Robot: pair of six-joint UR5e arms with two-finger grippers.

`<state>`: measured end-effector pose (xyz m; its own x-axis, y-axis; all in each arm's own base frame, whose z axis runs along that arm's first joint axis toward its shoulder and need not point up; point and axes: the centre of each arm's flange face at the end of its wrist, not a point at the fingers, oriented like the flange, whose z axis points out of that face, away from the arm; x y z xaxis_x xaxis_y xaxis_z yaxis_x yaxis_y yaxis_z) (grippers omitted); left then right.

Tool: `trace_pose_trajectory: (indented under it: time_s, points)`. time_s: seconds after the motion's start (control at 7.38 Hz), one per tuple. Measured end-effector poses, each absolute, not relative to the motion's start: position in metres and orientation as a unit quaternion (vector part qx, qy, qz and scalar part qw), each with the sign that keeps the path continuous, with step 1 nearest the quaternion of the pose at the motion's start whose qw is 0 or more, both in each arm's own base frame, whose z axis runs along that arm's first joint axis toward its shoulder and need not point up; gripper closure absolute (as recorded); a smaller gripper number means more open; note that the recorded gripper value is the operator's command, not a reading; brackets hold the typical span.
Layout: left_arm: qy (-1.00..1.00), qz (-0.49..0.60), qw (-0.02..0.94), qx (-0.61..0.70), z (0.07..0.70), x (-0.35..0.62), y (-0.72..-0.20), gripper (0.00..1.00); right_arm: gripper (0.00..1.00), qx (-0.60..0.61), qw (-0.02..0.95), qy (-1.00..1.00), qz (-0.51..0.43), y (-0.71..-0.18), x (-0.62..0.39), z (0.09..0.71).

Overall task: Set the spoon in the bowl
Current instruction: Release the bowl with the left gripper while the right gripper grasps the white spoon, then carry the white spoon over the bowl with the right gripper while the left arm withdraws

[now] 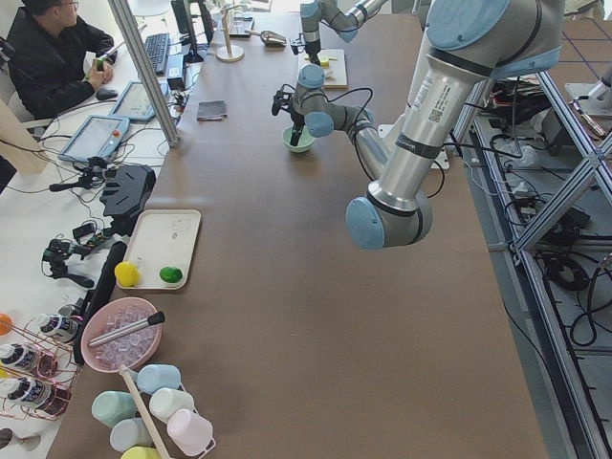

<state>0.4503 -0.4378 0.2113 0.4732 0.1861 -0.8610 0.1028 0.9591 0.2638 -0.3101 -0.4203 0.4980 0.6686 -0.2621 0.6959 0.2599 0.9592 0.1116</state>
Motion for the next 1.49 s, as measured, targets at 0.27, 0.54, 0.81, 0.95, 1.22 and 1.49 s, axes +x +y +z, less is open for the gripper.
trace_pose_trajectory:
  time_s: [0.27,0.54,0.81,0.95,1.22,1.49]
  points:
    - [0.514,0.025,0.845,0.142,0.210,0.449,-0.437,0.02,0.40,-0.005,0.915,-0.377,-0.144,-0.417,-0.311,0.505]
    - [0.515,0.024,0.845,0.141,0.210,0.449,-0.436,0.02,0.88,-0.008,0.916,-0.374,-0.143,-0.415,-0.310,0.510]
    - [0.515,0.022,0.846,0.140,0.210,0.449,-0.436,0.02,1.00,-0.007,0.918,-0.371,-0.142,-0.415,-0.310,0.511]
    - [0.515,0.022,0.845,0.140,0.210,0.449,-0.436,0.02,1.00,-0.005,0.919,-0.369,-0.142,-0.415,-0.310,0.512]
    - [0.515,0.021,0.845,0.140,0.210,0.449,-0.436,0.02,1.00,0.002,0.916,-0.375,-0.143,-0.419,-0.309,0.503]
    - [0.513,0.020,0.847,0.139,0.215,0.448,-0.436,0.02,1.00,0.015,0.905,-0.404,-0.134,-0.428,-0.288,0.472]
